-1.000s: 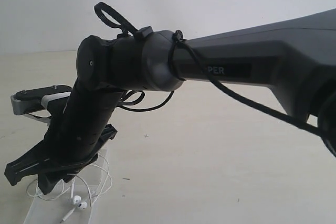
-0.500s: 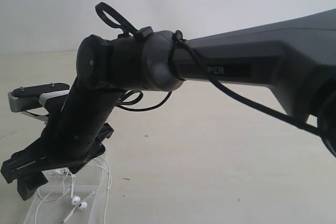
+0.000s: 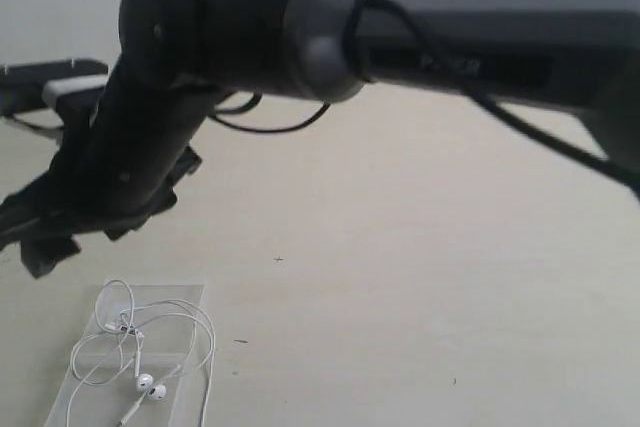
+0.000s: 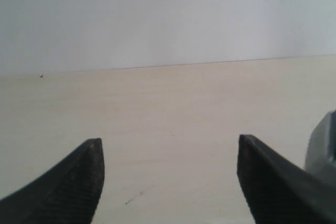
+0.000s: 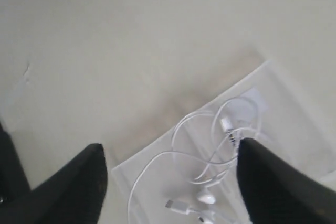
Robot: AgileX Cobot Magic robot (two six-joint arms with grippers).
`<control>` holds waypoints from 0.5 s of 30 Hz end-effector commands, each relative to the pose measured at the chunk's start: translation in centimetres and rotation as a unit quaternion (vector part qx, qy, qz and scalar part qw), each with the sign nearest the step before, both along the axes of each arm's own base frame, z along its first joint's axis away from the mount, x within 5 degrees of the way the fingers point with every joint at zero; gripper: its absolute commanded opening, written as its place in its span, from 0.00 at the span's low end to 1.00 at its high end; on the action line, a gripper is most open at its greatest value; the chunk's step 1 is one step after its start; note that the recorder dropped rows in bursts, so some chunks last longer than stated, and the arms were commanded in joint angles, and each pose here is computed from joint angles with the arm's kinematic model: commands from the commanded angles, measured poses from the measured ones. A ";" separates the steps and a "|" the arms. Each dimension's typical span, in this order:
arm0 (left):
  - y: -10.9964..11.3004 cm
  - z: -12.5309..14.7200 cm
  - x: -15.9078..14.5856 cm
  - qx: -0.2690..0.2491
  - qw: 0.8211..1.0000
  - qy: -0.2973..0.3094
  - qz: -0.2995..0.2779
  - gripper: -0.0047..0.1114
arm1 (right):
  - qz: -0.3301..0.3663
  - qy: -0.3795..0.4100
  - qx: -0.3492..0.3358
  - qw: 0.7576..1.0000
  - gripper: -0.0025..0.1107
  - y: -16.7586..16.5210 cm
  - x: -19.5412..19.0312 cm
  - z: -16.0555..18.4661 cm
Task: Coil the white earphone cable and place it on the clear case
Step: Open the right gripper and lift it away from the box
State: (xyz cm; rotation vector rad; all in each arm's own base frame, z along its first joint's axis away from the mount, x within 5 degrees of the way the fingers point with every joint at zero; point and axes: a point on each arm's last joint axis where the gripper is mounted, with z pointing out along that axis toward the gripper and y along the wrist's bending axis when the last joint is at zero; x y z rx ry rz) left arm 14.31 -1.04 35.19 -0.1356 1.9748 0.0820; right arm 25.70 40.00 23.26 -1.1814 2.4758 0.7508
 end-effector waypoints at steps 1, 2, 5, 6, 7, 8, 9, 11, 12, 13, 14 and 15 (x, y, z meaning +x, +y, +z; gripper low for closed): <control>0.2 -0.2 -0.1 0.005 1.000 0.009 0.008 0.63 | -0.005 -0.103 -0.020 0.994 0.35 -2.1 0.3 5.5; 0.2 -0.2 -0.1 0.005 1.000 0.009 0.008 0.63 | -0.002 -0.125 -0.028 0.992 0.25 -2.6 0.3 6.4; 0.2 -0.2 -0.1 0.004 1.000 0.009 0.008 0.60 | 0.002 -0.170 -0.048 0.984 0.02 -4.7 -0.4 9.7; 0.2 -0.2 -0.1 0.003 1.000 0.009 0.008 0.56 | -0.002 -0.184 -0.051 0.982 0.03 -5.5 -0.7 10.7; 0.2 -0.2 -0.1 -0.001 1.000 0.011 0.007 0.45 | -0.014 -0.207 -0.044 0.977 0.03 -7.0 -1.3 12.6; 0.1 -0.3 -0.2 -0.007 1.000 0.013 0.006 0.32 | -0.028 -0.228 -0.038 0.973 0.03 -8.7 -2.3 14.4; 0.0 -0.3 -0.2 -0.014 1.000 0.015 0.005 0.23 | -0.033 -0.237 -0.036 0.970 0.03 -9.7 -2.8 15.1; -0.3 -0.4 -0.2 -0.038 0.999 0.021 -0.004 0.04 | -0.055 -0.259 -0.033 0.964 0.03 -12.6 -4.3 16.8; -0.6 -0.6 -0.3 -0.049 0.998 0.031 -0.014 0.04 | -0.074 -0.273 -0.022 0.959 0.03 -14.7 -5.6 17.9; -0.7 -0.7 -0.3 -0.051 0.998 0.038 -0.022 0.04 | -0.082 -0.276 -0.013 0.957 0.03 -15.8 -6.3 18.2; -1.0 -0.8 -0.4 -0.068 0.996 0.046 -0.032 0.04 | -0.093 -0.281 0.002 0.955 0.03 -17.6 -7.6 18.4; -1.3 -0.7 -0.7 -0.086 0.994 0.043 -0.045 0.04 | -0.109 -0.285 0.016 0.952 0.03 -19.3 -8.7 18.5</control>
